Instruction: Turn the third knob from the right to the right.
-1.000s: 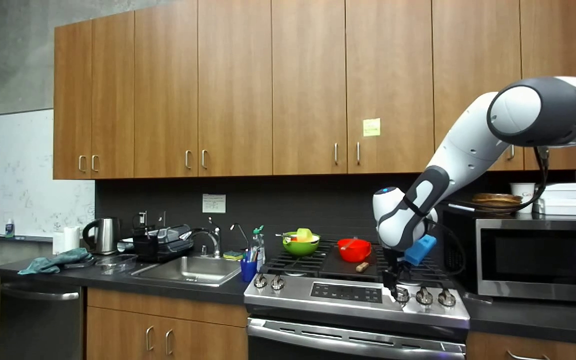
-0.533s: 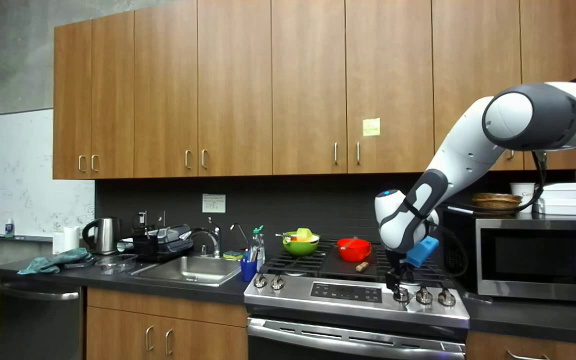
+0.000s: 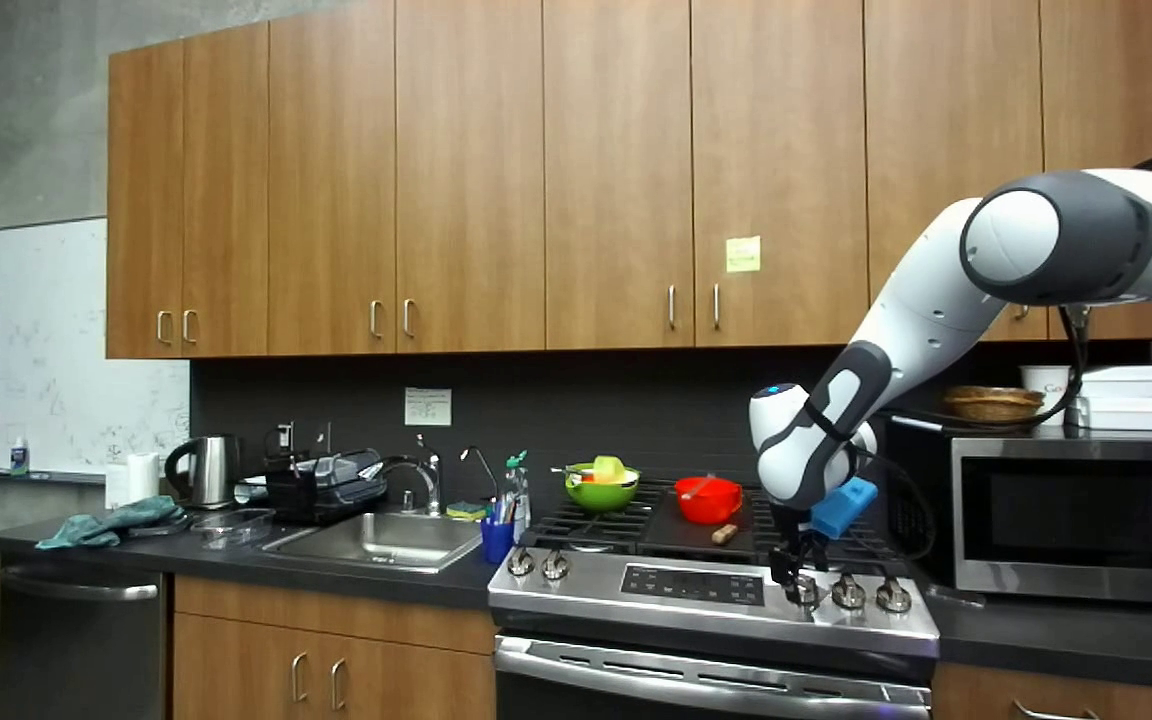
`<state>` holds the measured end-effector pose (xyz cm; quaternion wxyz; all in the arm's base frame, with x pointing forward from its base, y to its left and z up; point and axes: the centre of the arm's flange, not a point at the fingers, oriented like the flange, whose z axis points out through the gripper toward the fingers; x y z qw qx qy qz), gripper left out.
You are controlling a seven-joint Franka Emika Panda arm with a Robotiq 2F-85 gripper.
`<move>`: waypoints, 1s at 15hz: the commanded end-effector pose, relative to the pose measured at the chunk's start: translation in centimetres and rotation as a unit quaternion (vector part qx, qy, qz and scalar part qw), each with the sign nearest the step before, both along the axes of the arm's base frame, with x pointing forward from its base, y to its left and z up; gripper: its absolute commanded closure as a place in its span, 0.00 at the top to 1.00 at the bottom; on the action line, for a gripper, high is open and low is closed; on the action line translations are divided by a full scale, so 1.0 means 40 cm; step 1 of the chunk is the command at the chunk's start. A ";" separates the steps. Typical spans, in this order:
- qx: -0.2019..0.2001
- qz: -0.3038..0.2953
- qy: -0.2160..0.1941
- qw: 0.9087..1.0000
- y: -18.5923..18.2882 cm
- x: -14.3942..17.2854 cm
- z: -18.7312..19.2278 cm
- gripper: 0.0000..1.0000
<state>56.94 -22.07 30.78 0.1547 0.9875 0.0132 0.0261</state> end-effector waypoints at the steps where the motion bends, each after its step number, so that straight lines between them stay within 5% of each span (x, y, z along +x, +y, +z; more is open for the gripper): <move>1: 0.009 0.004 -0.007 1.000 -0.015 0.009 0.006 0.90; 4: 0.012 0.006 -0.009 1.000 -0.012 0.010 0.006 0.82; 6: 0.013 0.006 -0.009 1.000 -0.010 0.009 0.004 0.59; 9: 0.017 0.008 -0.009 1.000 -0.008 0.008 0.002 0.55; 15: 0.020 0.009 -0.009 1.000 -0.006 0.004 -0.007 0.69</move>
